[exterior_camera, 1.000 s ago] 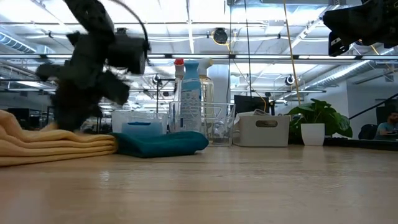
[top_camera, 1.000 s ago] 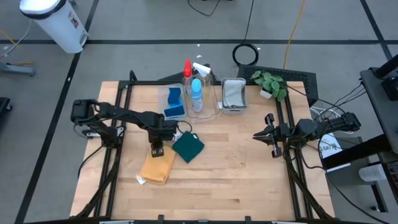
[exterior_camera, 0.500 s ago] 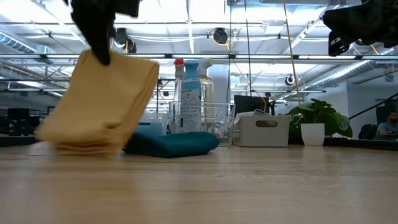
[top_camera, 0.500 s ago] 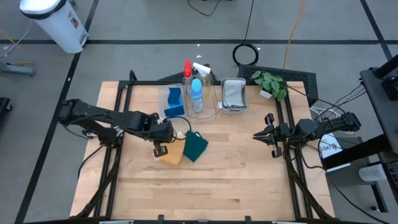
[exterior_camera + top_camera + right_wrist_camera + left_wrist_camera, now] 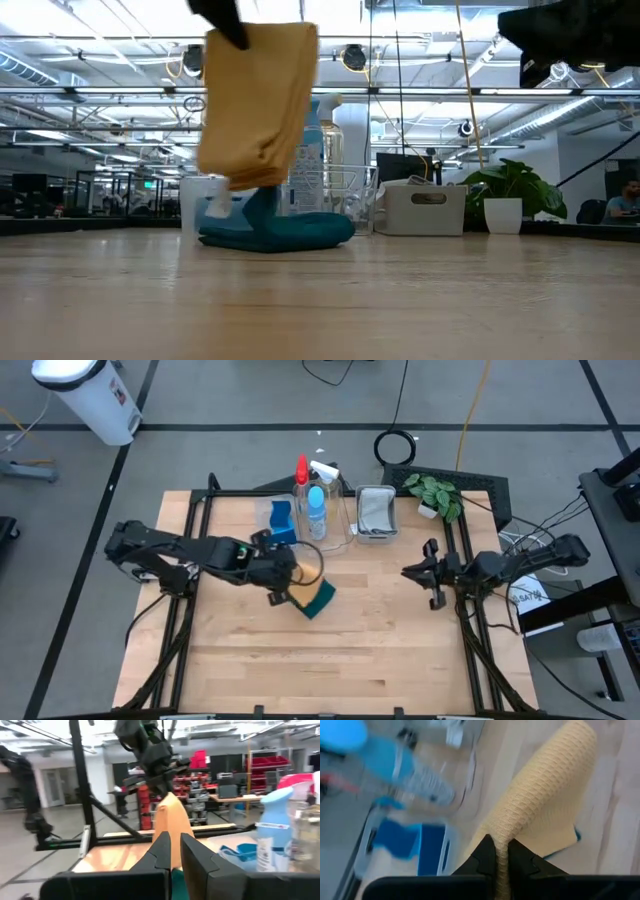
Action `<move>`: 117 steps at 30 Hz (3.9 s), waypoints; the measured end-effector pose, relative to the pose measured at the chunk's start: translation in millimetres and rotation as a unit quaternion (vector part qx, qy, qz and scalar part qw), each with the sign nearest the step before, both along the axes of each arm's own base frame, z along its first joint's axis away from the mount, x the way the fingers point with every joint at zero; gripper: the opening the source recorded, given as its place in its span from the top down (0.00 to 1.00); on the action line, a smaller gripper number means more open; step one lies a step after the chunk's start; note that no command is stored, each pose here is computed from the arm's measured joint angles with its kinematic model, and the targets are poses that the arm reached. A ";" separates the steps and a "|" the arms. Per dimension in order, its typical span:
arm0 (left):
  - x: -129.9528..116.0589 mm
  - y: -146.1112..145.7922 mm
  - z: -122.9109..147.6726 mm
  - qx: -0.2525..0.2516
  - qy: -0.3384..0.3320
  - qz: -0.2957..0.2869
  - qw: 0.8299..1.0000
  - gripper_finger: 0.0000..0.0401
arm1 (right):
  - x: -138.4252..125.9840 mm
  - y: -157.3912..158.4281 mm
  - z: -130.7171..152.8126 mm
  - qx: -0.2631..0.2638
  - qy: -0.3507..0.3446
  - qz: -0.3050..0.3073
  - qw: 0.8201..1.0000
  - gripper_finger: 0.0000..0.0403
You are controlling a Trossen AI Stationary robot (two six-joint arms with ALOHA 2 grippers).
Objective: Pick & Place Kitchen Items
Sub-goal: Put the yellow microfiber cloth into the gray bin
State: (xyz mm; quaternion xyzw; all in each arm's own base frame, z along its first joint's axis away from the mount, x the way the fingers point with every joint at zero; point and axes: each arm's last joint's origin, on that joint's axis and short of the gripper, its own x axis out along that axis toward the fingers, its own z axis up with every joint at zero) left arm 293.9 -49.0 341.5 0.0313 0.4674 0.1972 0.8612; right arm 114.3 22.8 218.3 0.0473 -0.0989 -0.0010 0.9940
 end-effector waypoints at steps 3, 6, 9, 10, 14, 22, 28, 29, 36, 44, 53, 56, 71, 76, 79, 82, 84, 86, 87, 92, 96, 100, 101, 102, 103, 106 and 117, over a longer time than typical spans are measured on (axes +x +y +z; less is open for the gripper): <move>23.8 0.6 -1.2 0.014 -0.016 -0.022 1.000 0.96 | 7.8 0.4 -1.8 0.002 0.007 -0.020 1.000 0.96; 46.2 3.7 -4.1 0.022 -0.032 -0.029 0.999 0.96 | 15.5 -0.2 -4.5 0.011 0.019 -0.032 0.999 0.95; 64.9 8.4 -5.3 0.029 -0.048 -0.031 0.998 0.96 | 23.0 -2.1 -2.0 0.022 0.033 -0.043 0.998 0.91; 70.4 10.1 -5.2 0.029 -0.053 -0.029 0.998 0.96 | 25.4 -2.7 -0.5 0.024 0.036 -0.047 0.998 0.89; 84.4 17.5 -0.4 0.031 -0.072 -0.020 0.997 0.96 | 36.3 -4.4 13.6 0.018 0.051 -0.059 0.997 0.76; 105.2 27.7 -12.7 0.031 -0.093 -0.011 0.995 0.96 | 66.8 -8.6 84.1 -0.021 0.181 -0.086 0.979 0.40; 107.8 34.7 -11.7 0.030 -0.105 -0.002 0.994 0.96 | 101.9 -13.8 125.5 -0.020 0.318 -0.062 0.946 0.24; 107.8 35.7 -11.8 0.031 -0.104 -0.001 0.994 0.96 | 109.7 -14.3 128.9 -0.016 0.333 -0.056 0.941 0.23; 108.0 38.7 -12.2 0.025 -0.100 -0.010 0.995 0.96 | 155.7 -22.7 127.5 -0.018 0.407 -0.049 0.912 0.24; 106.3 38.4 -14.2 0.015 -0.086 -0.019 0.996 0.96 | 170.4 -38.7 109.0 -0.031 0.456 -0.067 0.887 0.35; 107.2 38.3 -13.9 0.003 -0.091 -0.027 0.995 0.96 | 170.9 -42.0 109.4 -0.023 0.451 -0.017 0.892 0.66; 108.3 37.1 -13.4 -0.014 -0.097 -0.038 0.994 0.95 | 171.2 -40.2 109.7 -0.036 0.448 0.017 0.893 0.82; 88.0 29.4 16.5 -0.024 -0.130 -0.072 0.989 0.73 | 148.9 -40.5 118.3 -0.068 0.466 0.046 0.881 0.99; 63.7 31.4 40.8 -0.023 -0.144 -0.072 0.987 0.72 | 132.8 -50.9 127.1 -0.099 0.470 -0.004 0.877 0.99; 50.6 32.1 52.8 -0.026 -0.154 -0.070 0.985 0.72 | 123.0 -63.1 132.3 -0.126 0.469 -0.021 0.874 1.00; 40.1 31.8 61.7 -0.027 -0.161 -0.072 0.984 0.72 | 114.6 -80.1 135.9 -0.144 0.469 -0.045 0.870 1.00; 35.2 31.2 66.3 -0.030 -0.167 -0.076 0.982 0.72 | 109.8 -94.2 135.8 -0.159 0.476 -0.059 0.863 1.00; 32.8 30.6 69.8 -0.037 -0.176 -0.083 0.980 0.72 | 103.7 -109.1 134.2 -0.169 0.488 -0.067 0.854 1.00; 31.6 30.3 70.2 -0.041 -0.174 -0.087 0.980 0.72 | 101.2 -117.0 133.1 -0.168 0.491 -0.067 0.852 1.00; 31.2 30.0 69.9 -0.044 -0.171 -0.090 0.980 0.72 | 90.3 -157.2 126.4 -0.150 0.490 -0.068 0.856 1.00; 31.2 30.2 69.9 -0.044 -0.171 -0.090 0.980 0.72 | 84.7 -185.2 120.1 -0.157 0.489 -0.079 0.855 1.00; 31.2 30.2 69.9 -0.043 -0.171 -0.092 0.980 0.72 | 86.0 -208.8 109.5 -0.157 0.493 -0.090 0.851 1.00; 31.2 30.2 69.9 -0.042 -0.170 -0.093 0.980 0.72 | 86.8 -213.9 106.1 -0.160 0.497 -0.091 0.848 1.00; 31.2 30.2 69.9 -0.041 -0.170 -0.095 0.980 0.72 | 88.4 -218.6 102.5 -0.164 0.500 -0.091 0.846 1.00; 31.2 30.2 69.9 -0.039 -0.169 -0.097 0.980 0.72 | 90.8 -223.3 98.3 -0.167 0.503 -0.089 0.844 1.00; 31.2 30.2 69.9 -0.034 -0.166 -0.103 0.980 0.72 | 97.0 -237.7 84.6 -0.177 0.513 -0.084 0.836 1.00; 31.1 30.2 69.9 -0.032 -0.165 -0.105 0.980 0.72 | 113.8 -278.4 34.2 -0.156 0.543 -0.081 0.821 0.99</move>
